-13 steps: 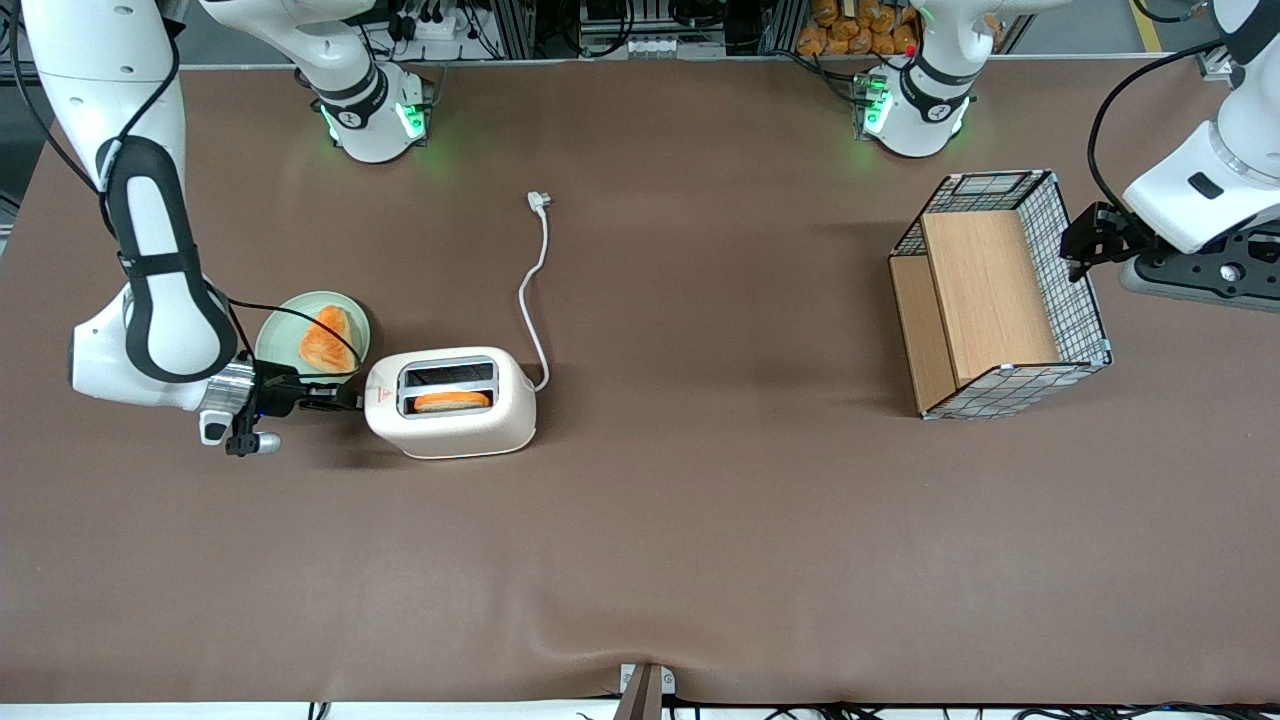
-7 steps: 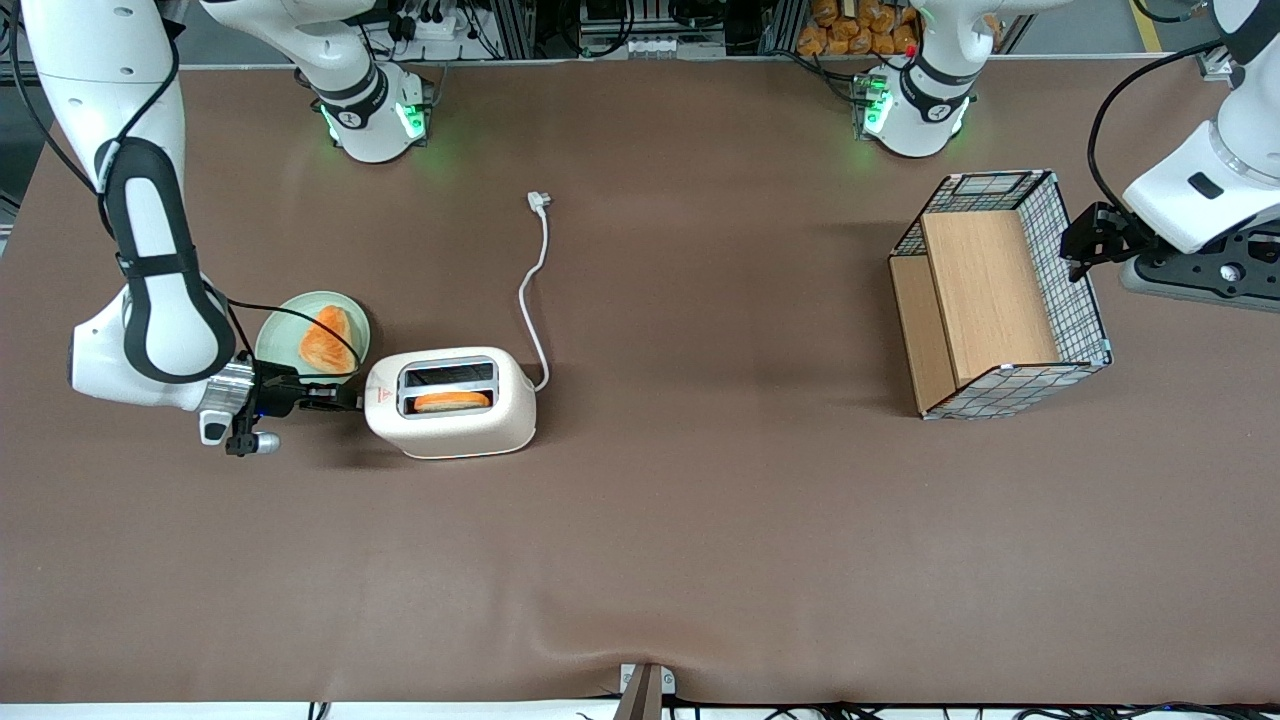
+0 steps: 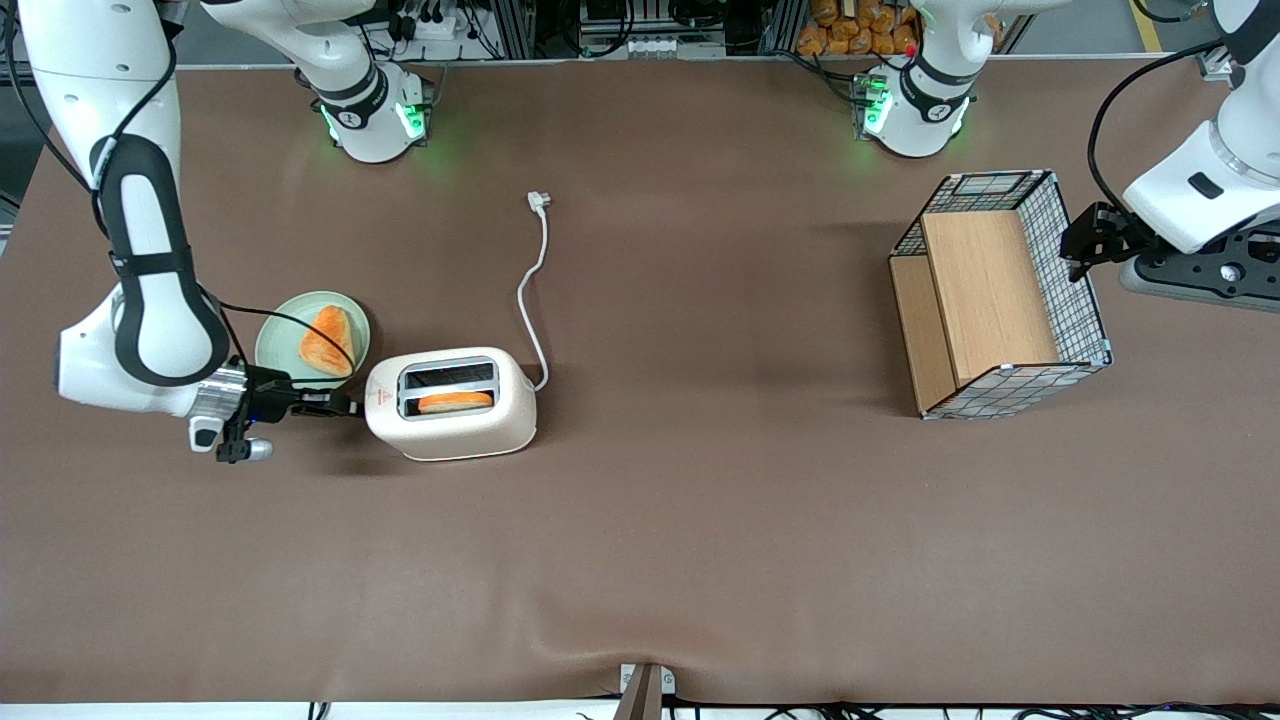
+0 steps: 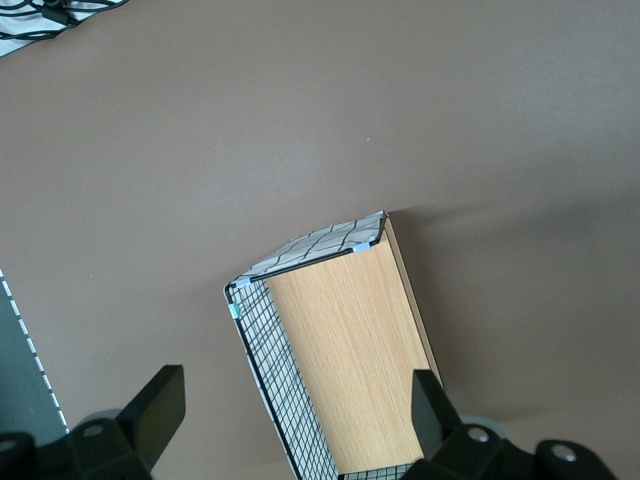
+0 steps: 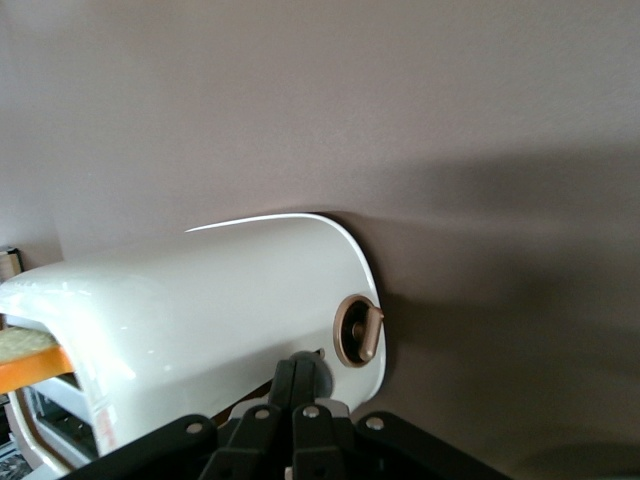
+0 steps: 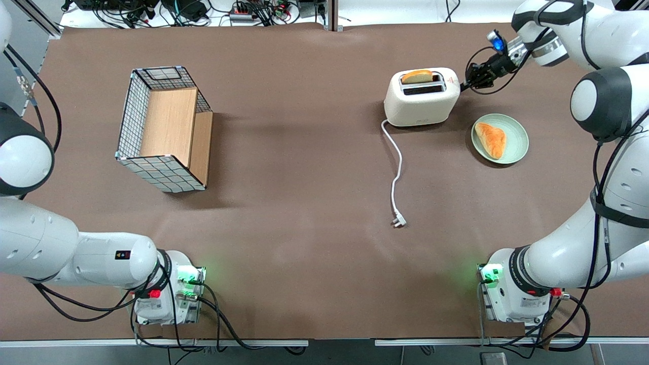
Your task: Press toaster button with right arm
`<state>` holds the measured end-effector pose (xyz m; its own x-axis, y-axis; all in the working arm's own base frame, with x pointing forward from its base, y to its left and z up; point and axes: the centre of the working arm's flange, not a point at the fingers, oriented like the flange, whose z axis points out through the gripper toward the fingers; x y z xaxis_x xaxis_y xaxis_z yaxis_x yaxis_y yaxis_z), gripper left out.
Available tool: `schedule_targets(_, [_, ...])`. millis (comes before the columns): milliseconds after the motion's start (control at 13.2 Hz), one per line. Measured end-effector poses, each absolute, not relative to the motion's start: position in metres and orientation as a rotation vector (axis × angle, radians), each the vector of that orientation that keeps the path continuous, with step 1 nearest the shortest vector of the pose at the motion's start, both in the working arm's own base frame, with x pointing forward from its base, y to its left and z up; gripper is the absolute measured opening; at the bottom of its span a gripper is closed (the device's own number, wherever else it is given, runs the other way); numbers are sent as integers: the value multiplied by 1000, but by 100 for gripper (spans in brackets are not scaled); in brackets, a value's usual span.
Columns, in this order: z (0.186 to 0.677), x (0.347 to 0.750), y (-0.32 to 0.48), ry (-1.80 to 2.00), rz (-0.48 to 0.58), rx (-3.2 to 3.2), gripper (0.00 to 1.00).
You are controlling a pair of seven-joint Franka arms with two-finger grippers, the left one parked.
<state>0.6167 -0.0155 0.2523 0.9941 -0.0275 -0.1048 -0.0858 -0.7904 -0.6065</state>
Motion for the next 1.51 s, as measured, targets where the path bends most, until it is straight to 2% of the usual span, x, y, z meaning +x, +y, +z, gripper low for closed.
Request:
schedule_targets(151, [278, 625, -22, 75, 142, -2532, 4])
schedule_targets(226, [292, 627, -25, 63, 141, -2558, 9])
schedule_targets(302, [307, 630, -29, 50, 136, -2588, 18])
schedule_targets(528, [364, 634, -33, 40, 132, -2714, 22])
schedule_targets(679, [413, 631, -28, 19, 131, -2815, 38])
schedule_targets(755, [438, 627, -25, -7, 120, -2875, 38])
schedule_targets(1208, [565, 573, -40, -108, 37, -3064, 99])
schedule_targets(1509, [614, 538, -51, -81, -19, -3097, 100])
